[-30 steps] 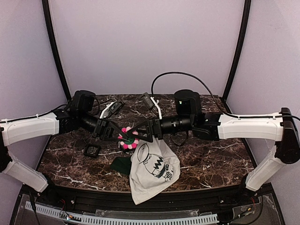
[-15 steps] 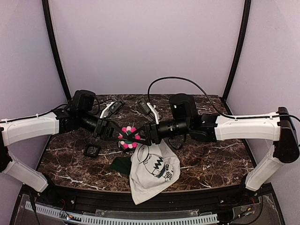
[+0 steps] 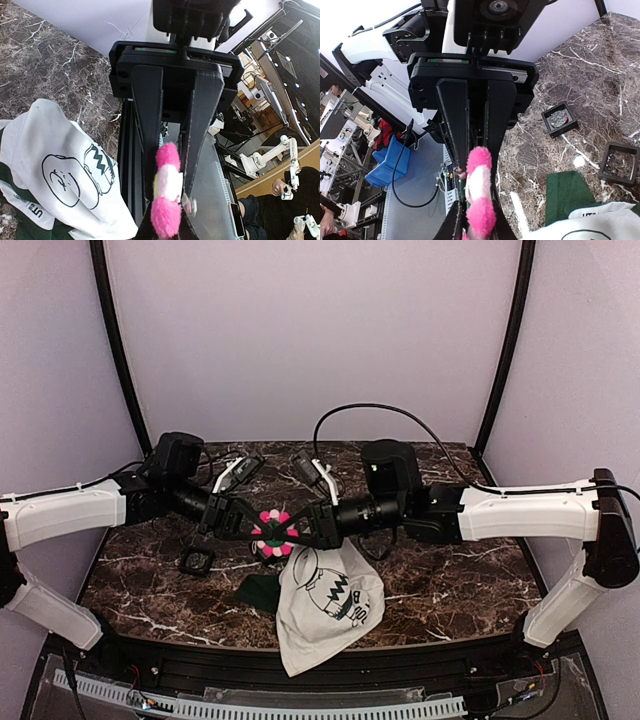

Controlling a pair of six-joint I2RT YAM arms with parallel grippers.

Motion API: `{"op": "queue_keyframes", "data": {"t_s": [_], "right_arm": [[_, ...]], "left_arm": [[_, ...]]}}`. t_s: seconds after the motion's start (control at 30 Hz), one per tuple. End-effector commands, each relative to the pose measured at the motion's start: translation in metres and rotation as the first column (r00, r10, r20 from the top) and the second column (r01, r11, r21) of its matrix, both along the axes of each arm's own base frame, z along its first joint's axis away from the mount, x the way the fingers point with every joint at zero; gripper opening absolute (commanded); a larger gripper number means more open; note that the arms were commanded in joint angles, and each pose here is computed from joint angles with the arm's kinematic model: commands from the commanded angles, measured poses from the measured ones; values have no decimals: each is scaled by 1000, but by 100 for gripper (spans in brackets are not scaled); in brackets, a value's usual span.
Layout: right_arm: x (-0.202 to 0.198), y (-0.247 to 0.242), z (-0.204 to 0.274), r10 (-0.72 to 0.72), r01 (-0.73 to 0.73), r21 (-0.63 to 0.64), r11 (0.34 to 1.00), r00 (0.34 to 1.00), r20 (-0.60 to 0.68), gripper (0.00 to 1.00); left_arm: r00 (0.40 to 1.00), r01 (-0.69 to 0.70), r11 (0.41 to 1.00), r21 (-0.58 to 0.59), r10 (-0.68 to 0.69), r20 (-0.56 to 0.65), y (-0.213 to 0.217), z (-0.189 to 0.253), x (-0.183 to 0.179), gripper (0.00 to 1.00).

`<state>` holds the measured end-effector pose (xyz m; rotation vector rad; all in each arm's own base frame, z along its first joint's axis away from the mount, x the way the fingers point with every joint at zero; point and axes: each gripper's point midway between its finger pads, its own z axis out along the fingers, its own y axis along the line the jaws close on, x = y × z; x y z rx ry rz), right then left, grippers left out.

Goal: Remove the brooch from the garment
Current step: Pass from the left arm to the right

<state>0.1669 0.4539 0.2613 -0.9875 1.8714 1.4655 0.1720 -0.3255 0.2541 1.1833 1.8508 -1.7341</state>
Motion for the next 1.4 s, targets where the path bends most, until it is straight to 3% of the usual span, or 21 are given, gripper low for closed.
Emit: {"op": "queue_keyframes", "data": {"t_s": [0.0,0.1,0.23,0.4,0.5,0.7,0.9,1.0,1.2,1.37], "right_arm": [[4,1,-5,-21,21,17,1000,1000,-1,8],[3,-2,-3,-18,19,32,999,1000,-10,0],[1,-4,4,-12,13,66,998,1000,-10,0],[0,-8,6,-12,14,101,995,1000,-19,0],[-2,-8,9,-2,5,121,993,1000,-22,0],[-3,-9,15,-1,4,139,990,1000,-20,0],[-2,-16,27,-16,21,196,980,1000,-22,0],[-3,-19,32,-16,21,224,974,1000,-26,0],[-4,-19,36,-5,10,240,971,1000,-25,0],[-3,-17,33,-2,9,231,973,1000,-30,0]], "left_arm": [[999,15,1000,-26,-14,32,-1,14,-2,1],[999,10,1000,-27,-9,39,-1,14,-2,1],[999,1,999,-34,0,46,-2,17,0,6],[999,-17,998,-65,20,44,-2,24,2,36],[998,-26,995,-98,32,54,-3,28,3,45],[999,-25,994,-111,29,36,-4,28,3,41],[999,-19,993,-115,23,36,-3,30,1,59],[999,-20,993,-118,25,38,-3,30,1,60],[999,-22,993,-119,26,34,-3,30,1,42],[999,-24,993,-119,28,32,-4,30,2,40]]}}
